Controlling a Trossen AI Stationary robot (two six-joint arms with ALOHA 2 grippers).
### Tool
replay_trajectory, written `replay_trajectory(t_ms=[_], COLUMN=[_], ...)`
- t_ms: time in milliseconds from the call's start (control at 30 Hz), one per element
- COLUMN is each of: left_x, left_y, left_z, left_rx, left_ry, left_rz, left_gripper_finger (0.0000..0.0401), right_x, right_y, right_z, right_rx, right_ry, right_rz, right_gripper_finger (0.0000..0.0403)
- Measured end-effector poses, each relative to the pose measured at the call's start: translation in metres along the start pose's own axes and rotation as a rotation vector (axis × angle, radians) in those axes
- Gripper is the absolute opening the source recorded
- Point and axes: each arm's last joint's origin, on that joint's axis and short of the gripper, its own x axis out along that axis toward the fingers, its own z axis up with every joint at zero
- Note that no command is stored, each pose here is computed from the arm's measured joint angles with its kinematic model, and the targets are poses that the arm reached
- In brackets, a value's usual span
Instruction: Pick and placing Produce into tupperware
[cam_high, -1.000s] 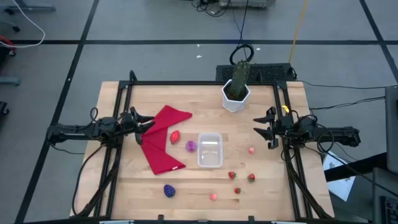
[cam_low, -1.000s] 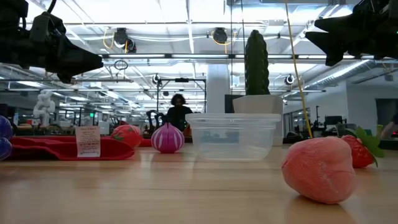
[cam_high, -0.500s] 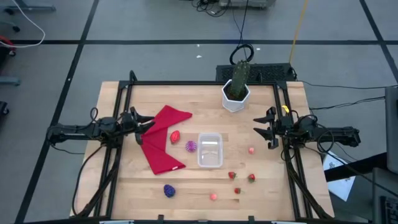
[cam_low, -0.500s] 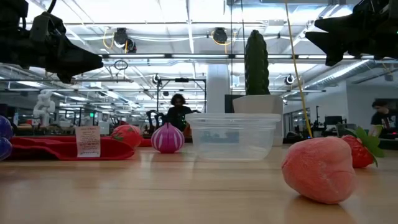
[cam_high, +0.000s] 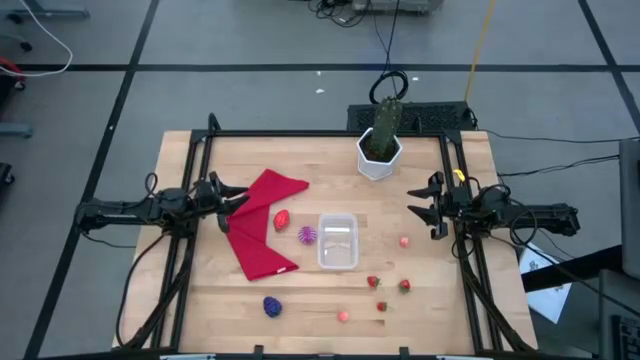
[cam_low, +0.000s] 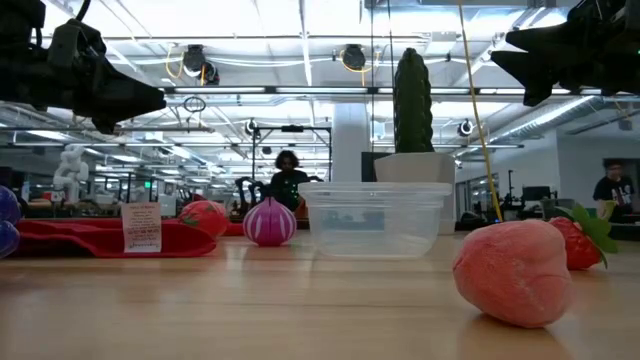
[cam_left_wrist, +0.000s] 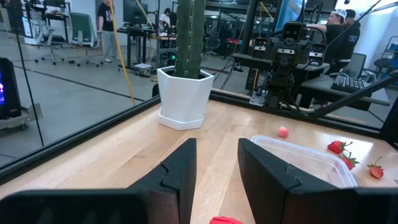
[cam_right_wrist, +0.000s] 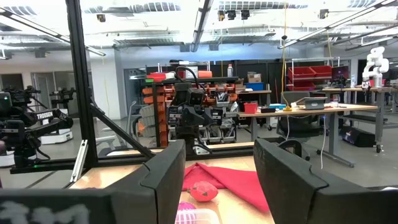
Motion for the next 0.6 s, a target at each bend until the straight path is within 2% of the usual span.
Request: replay_trajectory(t_ms=[600], left_x=[-0.0001], left_y=[-0.0006], left_z=[-0.0005], left_rx=[0.001], left_ry=[0.009], left_rz=[-0.022], left_gripper_finger=[0.0120], right_x=[0.0000], right_y=[0.0000], right_z=[0.0000], right_rx=[0.000], right_ry=[0.000], right_rz=[0.000], right_gripper_finger=[0.0185])
